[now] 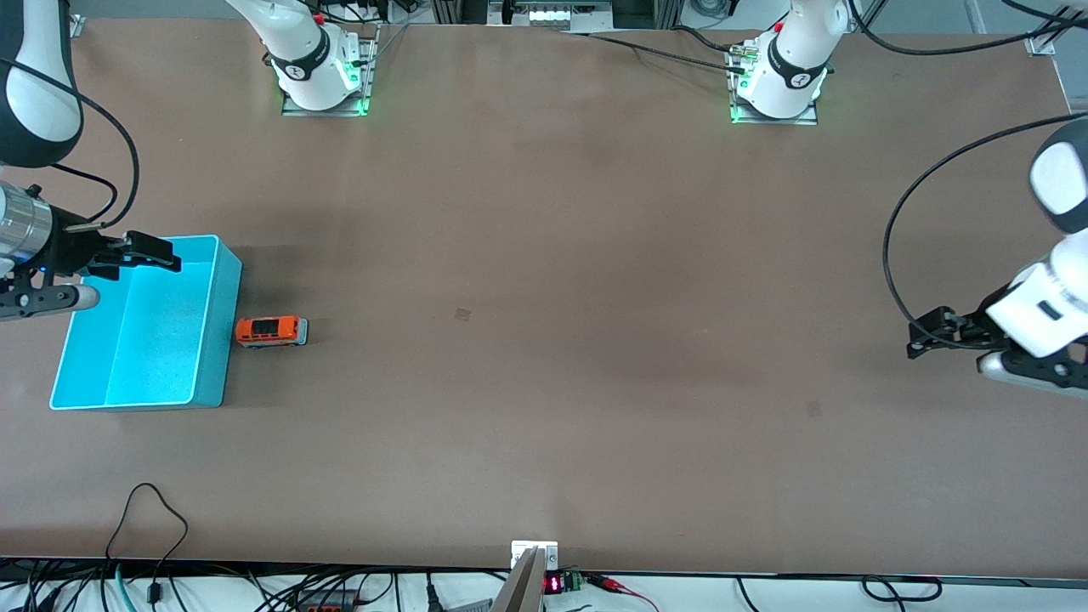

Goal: Wind up bus and store in blue box
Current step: 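Move the right gripper to the car while the left gripper withdraws, then lower the right gripper and grasp the orange car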

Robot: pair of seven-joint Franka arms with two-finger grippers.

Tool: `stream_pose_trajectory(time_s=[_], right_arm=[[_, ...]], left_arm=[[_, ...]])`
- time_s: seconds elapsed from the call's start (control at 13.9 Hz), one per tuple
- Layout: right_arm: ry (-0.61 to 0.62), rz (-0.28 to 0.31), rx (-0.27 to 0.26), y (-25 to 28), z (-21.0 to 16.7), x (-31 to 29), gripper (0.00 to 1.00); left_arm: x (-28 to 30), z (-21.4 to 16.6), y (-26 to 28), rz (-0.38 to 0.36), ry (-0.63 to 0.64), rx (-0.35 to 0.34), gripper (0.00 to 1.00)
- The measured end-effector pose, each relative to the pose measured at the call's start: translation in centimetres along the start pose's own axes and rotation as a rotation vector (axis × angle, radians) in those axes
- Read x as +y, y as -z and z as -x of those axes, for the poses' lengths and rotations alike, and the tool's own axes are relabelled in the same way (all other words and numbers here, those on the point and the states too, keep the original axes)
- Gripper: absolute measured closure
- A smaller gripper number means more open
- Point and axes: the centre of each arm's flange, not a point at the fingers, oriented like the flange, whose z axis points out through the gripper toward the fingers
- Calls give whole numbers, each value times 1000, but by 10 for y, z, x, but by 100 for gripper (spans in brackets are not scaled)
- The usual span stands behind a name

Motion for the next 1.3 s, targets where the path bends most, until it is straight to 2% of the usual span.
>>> stream_pose_trajectory(time_s=[0.22, 0.43, 0.72, 1.3], right_arm=[[96, -14, -45, -21, 1, -5, 0], [207, -20, -78, -47, 4, -11, 0], [401, -13, -69, -91, 8, -8, 0], [730, 50, -17, -158, -6, -5, 0]], left_arm=[[9, 11, 40, 27, 157, -32, 0], [17, 23, 72, -2, 192, -28, 0], [15, 35, 84, -15, 203, -55, 0], [15, 58, 88, -15, 209, -88, 0]])
